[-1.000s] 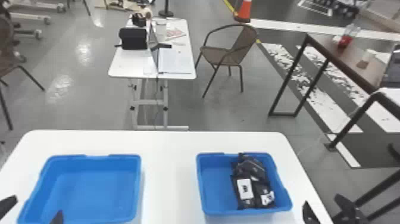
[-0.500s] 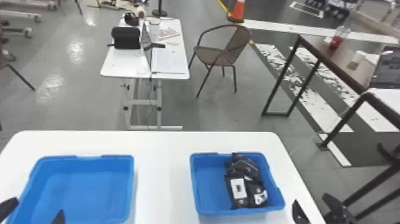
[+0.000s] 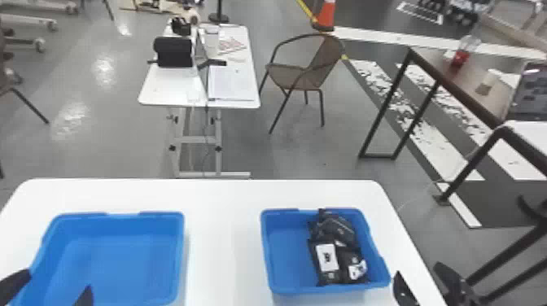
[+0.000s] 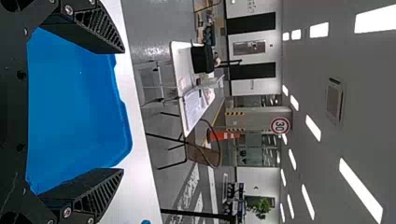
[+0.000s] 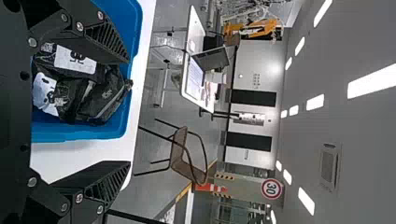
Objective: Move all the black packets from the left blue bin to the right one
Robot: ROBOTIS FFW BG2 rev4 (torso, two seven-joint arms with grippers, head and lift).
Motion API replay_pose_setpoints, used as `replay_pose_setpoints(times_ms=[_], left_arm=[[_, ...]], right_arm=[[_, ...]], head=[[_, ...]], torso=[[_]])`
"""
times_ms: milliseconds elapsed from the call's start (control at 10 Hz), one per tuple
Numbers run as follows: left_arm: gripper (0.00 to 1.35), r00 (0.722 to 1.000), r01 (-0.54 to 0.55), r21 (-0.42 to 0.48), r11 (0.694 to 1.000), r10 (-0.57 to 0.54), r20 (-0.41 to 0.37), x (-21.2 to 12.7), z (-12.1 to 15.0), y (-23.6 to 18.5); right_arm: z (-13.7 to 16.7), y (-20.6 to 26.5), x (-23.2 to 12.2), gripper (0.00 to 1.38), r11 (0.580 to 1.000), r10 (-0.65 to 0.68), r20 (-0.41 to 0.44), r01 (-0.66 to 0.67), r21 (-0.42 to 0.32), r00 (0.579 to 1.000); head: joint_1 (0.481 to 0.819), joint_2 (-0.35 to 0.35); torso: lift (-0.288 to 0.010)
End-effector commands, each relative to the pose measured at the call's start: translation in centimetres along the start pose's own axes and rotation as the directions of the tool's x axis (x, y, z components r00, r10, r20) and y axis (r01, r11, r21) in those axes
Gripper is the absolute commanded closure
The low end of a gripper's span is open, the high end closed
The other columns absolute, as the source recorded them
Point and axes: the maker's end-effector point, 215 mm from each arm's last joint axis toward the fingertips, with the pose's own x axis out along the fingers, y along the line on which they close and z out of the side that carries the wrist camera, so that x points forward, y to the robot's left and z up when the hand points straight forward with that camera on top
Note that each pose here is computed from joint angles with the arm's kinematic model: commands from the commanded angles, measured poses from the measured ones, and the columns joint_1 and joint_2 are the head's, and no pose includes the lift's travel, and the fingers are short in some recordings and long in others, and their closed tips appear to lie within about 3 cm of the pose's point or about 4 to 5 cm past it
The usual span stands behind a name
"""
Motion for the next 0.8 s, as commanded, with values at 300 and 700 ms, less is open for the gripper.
replay_pose_setpoints(times_ms=[300,700], left_arm=[[0.13,1.000,0.003,-0.015,1.000,-0.004,-0.005,-0.09,-0.44,-0.49],[0.13,1.000,0.003,-0.020,1.000,-0.003,-0.009,-0.23,-0.70,-0.53]], right_arm=[[-0.21,0.13,-0.07,0.27,1.000,-0.002,0.000,0.002,0.013,1.000],[-0.36,0.11,-0.20,0.27,1.000,-0.003,-0.004,0.003,0.019,1.000]], head=[[0.695,-0.219],[0.695,-0.223]], torso=[[0.000],[0.000]])
